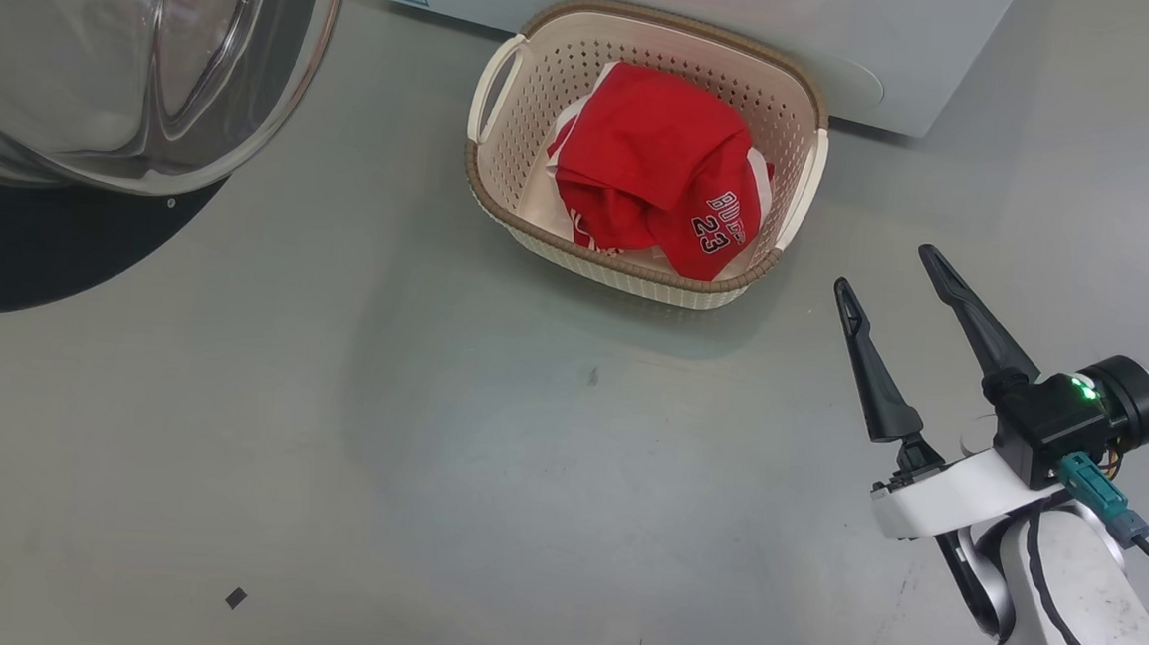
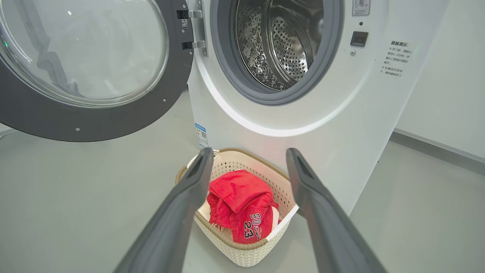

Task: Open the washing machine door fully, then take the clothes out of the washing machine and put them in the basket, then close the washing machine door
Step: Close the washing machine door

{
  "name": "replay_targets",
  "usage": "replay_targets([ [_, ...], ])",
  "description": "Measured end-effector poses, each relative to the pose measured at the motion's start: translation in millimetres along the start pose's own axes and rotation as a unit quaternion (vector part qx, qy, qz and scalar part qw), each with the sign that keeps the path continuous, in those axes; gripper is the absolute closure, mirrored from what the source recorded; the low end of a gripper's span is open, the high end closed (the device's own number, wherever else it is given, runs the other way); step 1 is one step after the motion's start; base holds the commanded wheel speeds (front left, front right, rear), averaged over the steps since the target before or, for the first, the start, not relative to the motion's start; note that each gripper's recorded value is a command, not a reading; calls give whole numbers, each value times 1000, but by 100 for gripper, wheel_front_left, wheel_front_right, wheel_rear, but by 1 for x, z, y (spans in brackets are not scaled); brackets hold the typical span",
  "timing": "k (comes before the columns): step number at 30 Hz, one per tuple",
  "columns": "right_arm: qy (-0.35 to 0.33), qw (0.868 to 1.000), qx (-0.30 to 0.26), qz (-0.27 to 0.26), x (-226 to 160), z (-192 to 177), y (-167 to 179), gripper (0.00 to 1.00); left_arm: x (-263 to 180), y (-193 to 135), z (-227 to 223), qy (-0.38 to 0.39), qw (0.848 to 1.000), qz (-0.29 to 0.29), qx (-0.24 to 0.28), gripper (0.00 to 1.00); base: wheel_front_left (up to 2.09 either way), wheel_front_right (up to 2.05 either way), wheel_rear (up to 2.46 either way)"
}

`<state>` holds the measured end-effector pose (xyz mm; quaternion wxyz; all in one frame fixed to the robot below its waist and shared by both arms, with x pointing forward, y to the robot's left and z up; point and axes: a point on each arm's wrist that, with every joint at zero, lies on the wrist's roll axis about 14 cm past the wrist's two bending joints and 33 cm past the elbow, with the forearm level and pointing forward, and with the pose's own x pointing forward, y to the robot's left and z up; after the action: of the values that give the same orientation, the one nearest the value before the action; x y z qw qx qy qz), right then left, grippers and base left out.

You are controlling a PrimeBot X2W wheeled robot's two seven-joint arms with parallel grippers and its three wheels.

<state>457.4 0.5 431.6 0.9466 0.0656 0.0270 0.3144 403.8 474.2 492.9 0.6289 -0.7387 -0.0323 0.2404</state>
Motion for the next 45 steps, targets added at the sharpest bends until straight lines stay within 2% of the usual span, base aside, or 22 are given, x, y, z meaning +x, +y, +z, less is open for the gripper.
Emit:
replay_targets([
  [16,-10,1000,3,0,1,10,6,0,-7,-7,-18,68,998,-12,-12,100,0,0,0],
  [27,-12,1000,2,-2,1,12,7,0,-8,-12,-40,116,993,-17,4,100,0,0,0],
  [45,-25,1000,13,-3,4,23,15,0,-24,8,-114,242,970,-8,29,100,0,0,0],
])
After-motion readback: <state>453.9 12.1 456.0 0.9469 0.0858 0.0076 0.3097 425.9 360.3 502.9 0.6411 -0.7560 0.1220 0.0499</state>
